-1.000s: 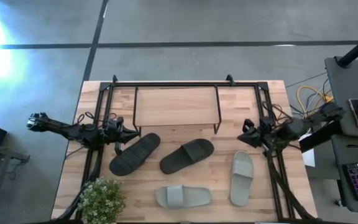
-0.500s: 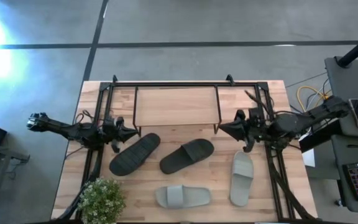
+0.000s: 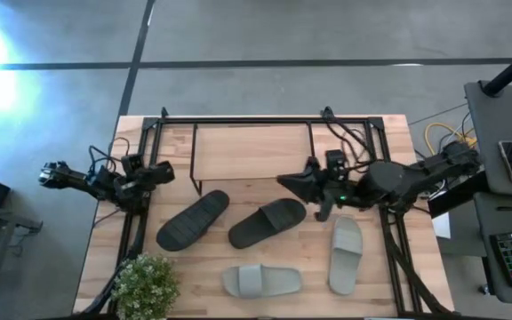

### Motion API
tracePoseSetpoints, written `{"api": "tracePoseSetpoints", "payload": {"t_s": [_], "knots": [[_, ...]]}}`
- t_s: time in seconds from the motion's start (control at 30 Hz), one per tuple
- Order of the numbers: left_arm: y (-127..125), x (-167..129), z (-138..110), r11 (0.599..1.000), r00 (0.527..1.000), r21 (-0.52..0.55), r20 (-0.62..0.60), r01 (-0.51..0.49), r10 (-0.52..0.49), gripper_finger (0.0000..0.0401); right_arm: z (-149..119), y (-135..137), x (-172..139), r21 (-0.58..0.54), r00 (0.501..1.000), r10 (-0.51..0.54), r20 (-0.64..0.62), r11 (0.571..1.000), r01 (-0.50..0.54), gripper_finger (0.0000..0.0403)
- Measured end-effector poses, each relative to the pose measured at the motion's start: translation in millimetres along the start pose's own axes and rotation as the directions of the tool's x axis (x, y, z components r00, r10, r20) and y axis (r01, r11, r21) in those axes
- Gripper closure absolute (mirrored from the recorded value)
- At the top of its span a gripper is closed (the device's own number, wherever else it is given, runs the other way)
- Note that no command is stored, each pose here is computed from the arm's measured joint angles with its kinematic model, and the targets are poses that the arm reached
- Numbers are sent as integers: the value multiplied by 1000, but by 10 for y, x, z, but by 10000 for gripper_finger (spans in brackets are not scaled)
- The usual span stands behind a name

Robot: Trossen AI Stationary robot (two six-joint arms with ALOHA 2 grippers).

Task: Pick and place slides into the shelf
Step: Put the right black slide on the shelf

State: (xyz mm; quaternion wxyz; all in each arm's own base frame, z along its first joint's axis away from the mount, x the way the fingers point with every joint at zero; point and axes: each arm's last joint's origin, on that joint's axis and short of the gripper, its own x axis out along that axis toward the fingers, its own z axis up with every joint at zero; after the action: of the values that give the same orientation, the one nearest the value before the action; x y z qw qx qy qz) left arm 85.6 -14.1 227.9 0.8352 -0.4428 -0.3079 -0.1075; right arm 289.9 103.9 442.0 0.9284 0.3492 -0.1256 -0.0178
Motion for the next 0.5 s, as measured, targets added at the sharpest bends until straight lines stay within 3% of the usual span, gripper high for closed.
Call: {"api": "tracePoseSetpoints", "payload": {"t_s": [0.07,0.2,0.3,0.4,0.5], "knots": [[-7,0,-14,999,999,-3,-39,32,-32,401,-15,96,158,-12,1000,8,11,1000,-8,394],[-29,-2,-24,996,992,-23,-89,91,-93,401,-79,201,418,-138,1000,10,16,990,-8,394],[-38,-5,-27,993,987,-35,-109,116,-119,401,-200,196,528,-170,994,-19,-106,985,1,394],[-49,-4,-32,989,981,14,-133,147,-144,401,-346,108,548,-120,946,-187,-266,980,160,394],[-60,-2,-41,983,971,34,-168,180,-172,401,-501,6,480,-90,832,-363,-420,929,359,394]]}}
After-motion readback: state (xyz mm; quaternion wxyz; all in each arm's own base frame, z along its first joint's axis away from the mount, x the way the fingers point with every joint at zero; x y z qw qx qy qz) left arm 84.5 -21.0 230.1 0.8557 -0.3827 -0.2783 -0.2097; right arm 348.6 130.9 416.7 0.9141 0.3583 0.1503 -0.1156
